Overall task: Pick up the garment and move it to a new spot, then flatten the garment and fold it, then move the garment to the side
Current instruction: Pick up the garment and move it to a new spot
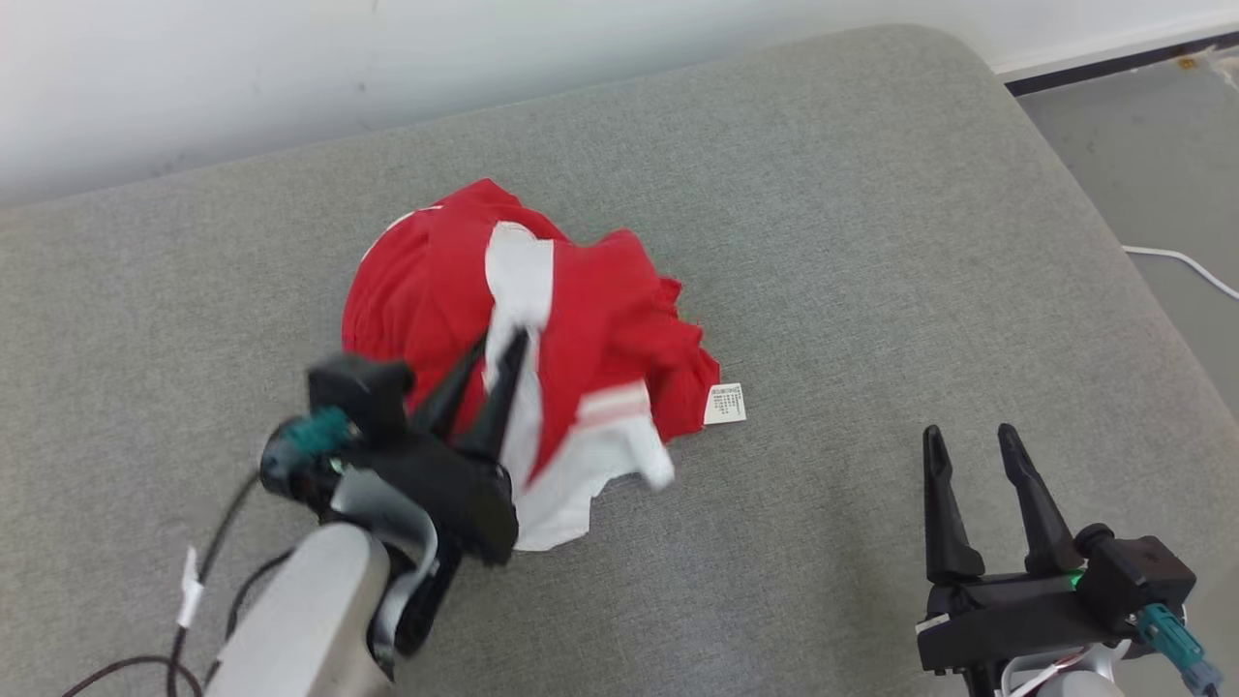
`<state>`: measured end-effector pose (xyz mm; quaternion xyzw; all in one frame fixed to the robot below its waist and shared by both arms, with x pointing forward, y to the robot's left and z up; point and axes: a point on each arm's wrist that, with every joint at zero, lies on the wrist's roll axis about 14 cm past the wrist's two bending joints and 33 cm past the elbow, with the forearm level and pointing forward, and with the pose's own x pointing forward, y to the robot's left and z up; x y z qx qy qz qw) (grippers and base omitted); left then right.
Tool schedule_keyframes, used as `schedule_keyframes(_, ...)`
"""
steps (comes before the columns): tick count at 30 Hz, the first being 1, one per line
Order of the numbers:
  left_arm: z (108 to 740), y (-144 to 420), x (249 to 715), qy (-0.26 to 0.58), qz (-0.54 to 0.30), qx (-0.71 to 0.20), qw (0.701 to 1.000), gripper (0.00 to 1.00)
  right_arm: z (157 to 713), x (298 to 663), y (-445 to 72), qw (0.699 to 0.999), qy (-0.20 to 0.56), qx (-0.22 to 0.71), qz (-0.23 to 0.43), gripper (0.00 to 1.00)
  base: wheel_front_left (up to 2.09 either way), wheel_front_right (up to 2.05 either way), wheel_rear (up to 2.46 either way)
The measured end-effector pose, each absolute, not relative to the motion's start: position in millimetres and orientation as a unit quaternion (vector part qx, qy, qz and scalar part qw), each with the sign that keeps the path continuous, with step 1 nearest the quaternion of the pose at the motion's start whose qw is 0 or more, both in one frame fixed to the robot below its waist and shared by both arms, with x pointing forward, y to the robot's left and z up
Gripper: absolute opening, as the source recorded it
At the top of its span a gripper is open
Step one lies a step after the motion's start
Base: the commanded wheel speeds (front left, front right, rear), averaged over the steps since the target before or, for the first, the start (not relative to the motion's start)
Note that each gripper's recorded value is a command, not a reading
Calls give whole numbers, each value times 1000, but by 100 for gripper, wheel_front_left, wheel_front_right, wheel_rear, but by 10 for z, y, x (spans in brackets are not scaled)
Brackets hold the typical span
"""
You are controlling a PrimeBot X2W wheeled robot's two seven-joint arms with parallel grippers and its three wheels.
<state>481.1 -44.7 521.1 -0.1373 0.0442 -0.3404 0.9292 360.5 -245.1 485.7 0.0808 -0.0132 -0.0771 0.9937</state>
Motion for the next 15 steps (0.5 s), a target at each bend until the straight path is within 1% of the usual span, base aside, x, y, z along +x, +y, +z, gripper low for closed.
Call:
schedule_keyframes(1,5140,-453,4775,49,-343,-129,929,100,4859,3613,-2432,994,-13,81,-74,100,0,0,0)
schedule_keyframes(4,5137,-448,4737,39,-339,-134,930,100,4885,3634,-2365,994,-17,84,-64,100,0,0,0)
schedule_keyframes(7,5258,-365,4738,7,-330,-136,934,100,4917,3640,-2317,995,-22,84,-56,100,0,0,0)
schedule_keyframes(11,5434,7,4805,-38,-282,-129,950,100,4919,3636,-2228,995,-23,85,-42,100,0,0,0)
schedule_keyframes(15,5515,505,4746,-66,-227,-100,966,100,4967,3657,-2098,996,-30,85,-22,100,0,0,0)
